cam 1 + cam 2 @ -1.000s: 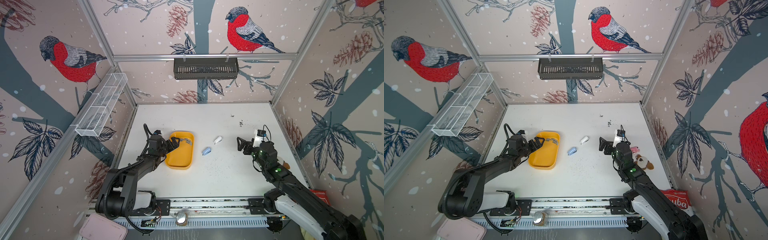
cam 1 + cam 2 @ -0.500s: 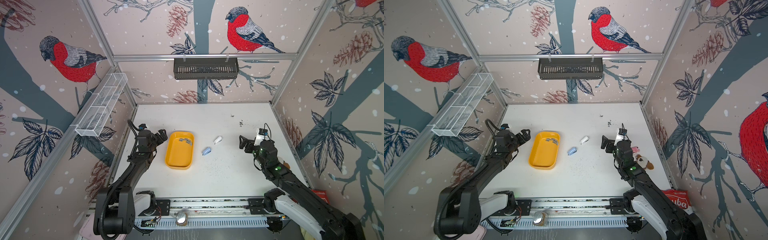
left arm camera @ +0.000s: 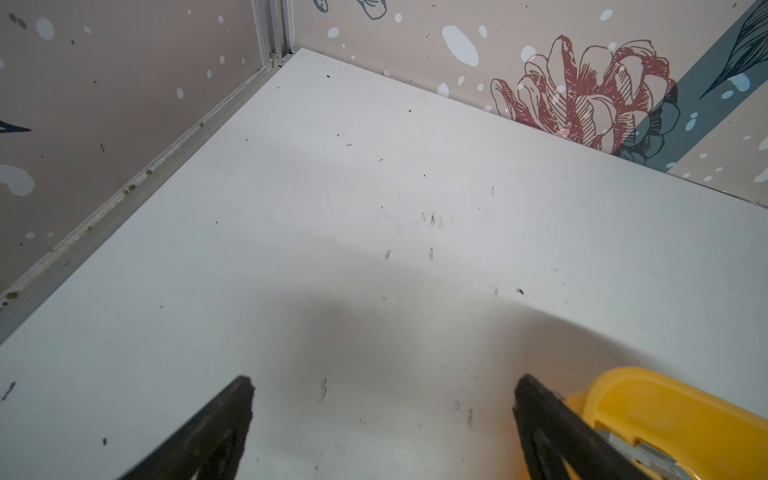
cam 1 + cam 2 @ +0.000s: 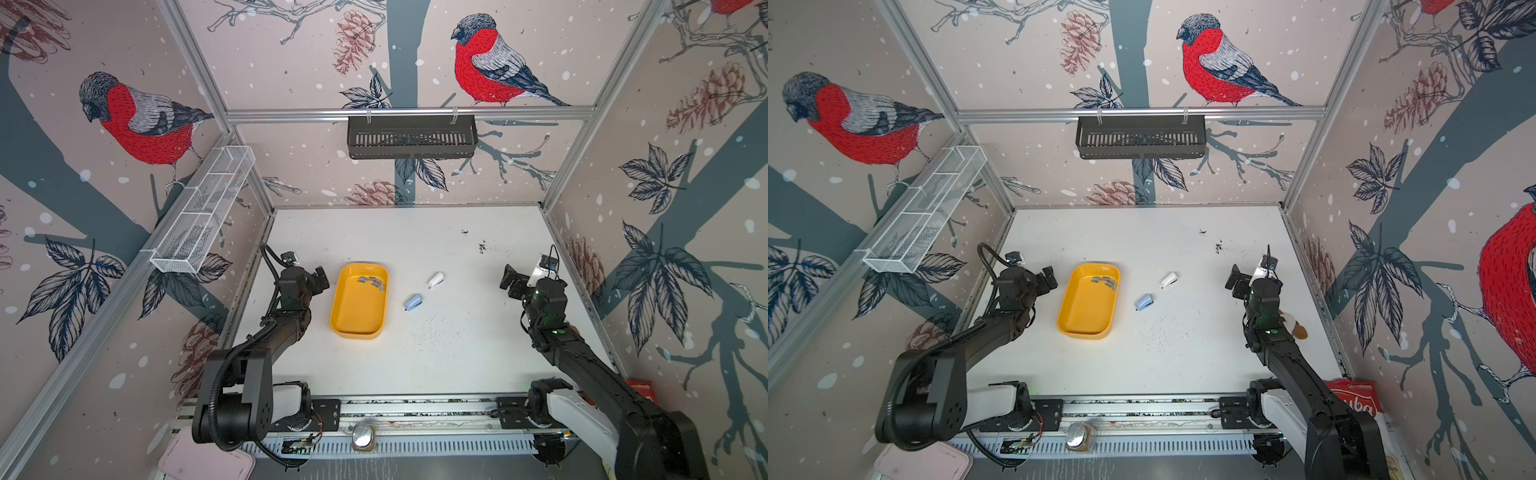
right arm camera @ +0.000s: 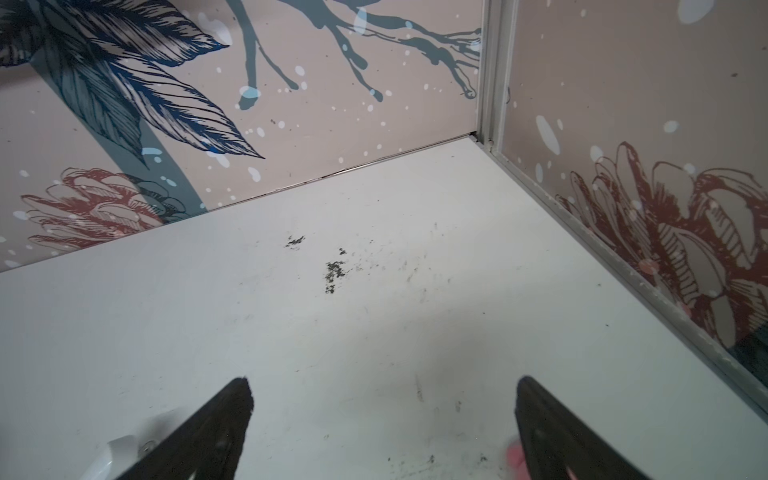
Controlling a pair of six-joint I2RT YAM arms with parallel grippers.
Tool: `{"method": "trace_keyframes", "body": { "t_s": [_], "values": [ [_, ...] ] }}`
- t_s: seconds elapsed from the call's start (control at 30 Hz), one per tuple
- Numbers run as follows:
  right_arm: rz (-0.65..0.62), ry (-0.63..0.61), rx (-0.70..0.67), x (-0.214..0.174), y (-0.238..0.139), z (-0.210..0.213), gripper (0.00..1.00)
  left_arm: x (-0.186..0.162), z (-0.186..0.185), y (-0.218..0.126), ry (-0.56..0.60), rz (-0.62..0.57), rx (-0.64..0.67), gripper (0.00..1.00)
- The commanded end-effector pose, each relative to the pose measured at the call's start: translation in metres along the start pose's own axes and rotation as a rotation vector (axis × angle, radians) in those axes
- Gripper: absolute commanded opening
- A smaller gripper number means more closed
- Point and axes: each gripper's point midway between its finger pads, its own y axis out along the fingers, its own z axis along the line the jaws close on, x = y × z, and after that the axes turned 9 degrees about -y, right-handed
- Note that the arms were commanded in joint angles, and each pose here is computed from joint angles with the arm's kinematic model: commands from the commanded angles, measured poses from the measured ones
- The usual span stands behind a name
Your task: Load the staples into the stapler
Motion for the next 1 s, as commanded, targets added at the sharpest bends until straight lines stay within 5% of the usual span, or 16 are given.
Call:
{"method": "trace_keyframes", "body": {
  "t_s": [0.0,0.4,0.97],
  "values": [
    [-0.075,-0.02,0.001,0.016,0.005,-0.005,0.98,0.022,-0.016,-0.001,0.07,-0.14,-0.092,0.97],
    [-0.124,-0.126,-0.054,-0.001,0.036,-0.018,0.99,0.013,-0.033,0.007,0.227,-0.223,-0.206,0.98],
    [-0.115,-0.203,0.125,-0.025,0.053,0.004,0.99,0.005,-0.042,-0.001,0.26,-0.23,-0.279,0.97]
  ]
}}
